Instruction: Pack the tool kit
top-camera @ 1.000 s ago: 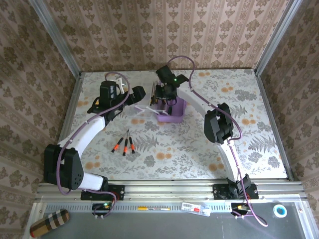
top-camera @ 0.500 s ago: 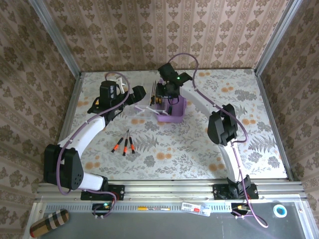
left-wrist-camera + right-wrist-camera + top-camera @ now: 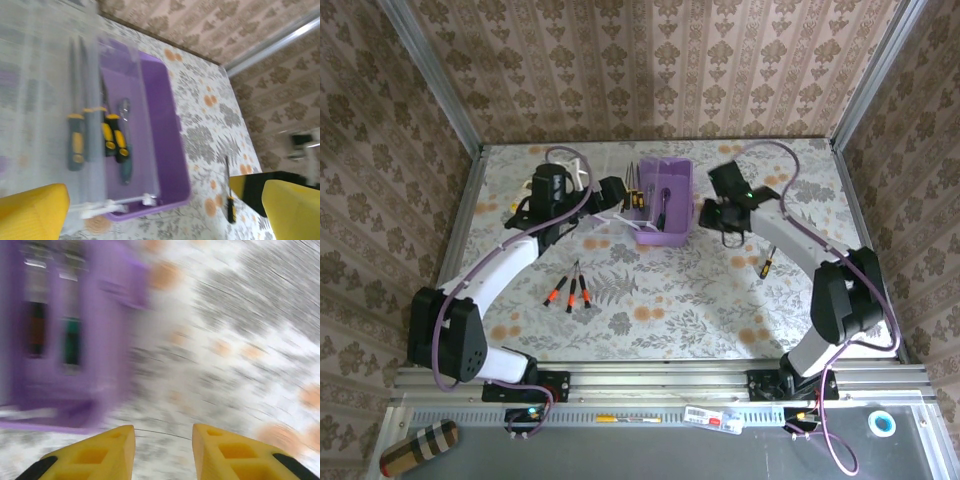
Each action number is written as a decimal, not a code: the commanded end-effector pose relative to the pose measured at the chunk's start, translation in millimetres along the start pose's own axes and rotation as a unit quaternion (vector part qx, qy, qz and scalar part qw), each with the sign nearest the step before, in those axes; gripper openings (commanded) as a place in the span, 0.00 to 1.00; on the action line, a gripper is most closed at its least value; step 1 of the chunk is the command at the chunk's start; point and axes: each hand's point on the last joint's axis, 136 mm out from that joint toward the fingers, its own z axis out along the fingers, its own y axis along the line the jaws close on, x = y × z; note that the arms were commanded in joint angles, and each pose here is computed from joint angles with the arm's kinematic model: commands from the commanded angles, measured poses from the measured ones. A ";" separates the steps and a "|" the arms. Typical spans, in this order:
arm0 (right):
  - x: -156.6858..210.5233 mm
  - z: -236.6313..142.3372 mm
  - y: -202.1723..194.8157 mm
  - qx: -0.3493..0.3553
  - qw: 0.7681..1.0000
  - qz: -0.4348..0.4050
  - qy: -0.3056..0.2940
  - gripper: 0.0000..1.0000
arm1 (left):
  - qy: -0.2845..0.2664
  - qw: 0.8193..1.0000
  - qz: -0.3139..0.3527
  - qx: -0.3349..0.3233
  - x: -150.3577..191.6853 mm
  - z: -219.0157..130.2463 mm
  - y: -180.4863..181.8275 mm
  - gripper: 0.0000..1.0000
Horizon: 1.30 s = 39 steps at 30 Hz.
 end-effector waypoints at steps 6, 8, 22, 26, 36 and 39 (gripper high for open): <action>46.7 -5.5 -148.9 0.152 0.981 0.118 0.014 0.43 | 0.103 0.992 0.004 0.073 69.6 32.0 -51.4 1.00; 60.3 1.1 -160.5 0.149 0.979 0.134 0.031 0.43 | 0.103 0.992 0.008 0.074 70.2 31.6 -53.0 1.00; 77.0 31.6 -154.8 0.118 0.980 0.135 0.089 0.40 | 0.100 0.993 0.020 0.063 69.2 30.2 -50.0 1.00; 76.1 38.9 -153.5 0.113 0.980 0.138 0.087 0.34 | 0.097 0.993 0.024 0.062 67.5 28.9 -50.5 1.00; 72.9 41.7 -150.9 0.105 0.981 0.139 0.085 0.17 | 0.092 0.994 0.030 0.057 64.4 27.1 -49.8 1.00; 70.7 39.2 -149.8 0.102 0.982 0.140 0.080 0.16 | 0.091 0.994 0.032 0.055 63.8 26.4 -49.2 1.00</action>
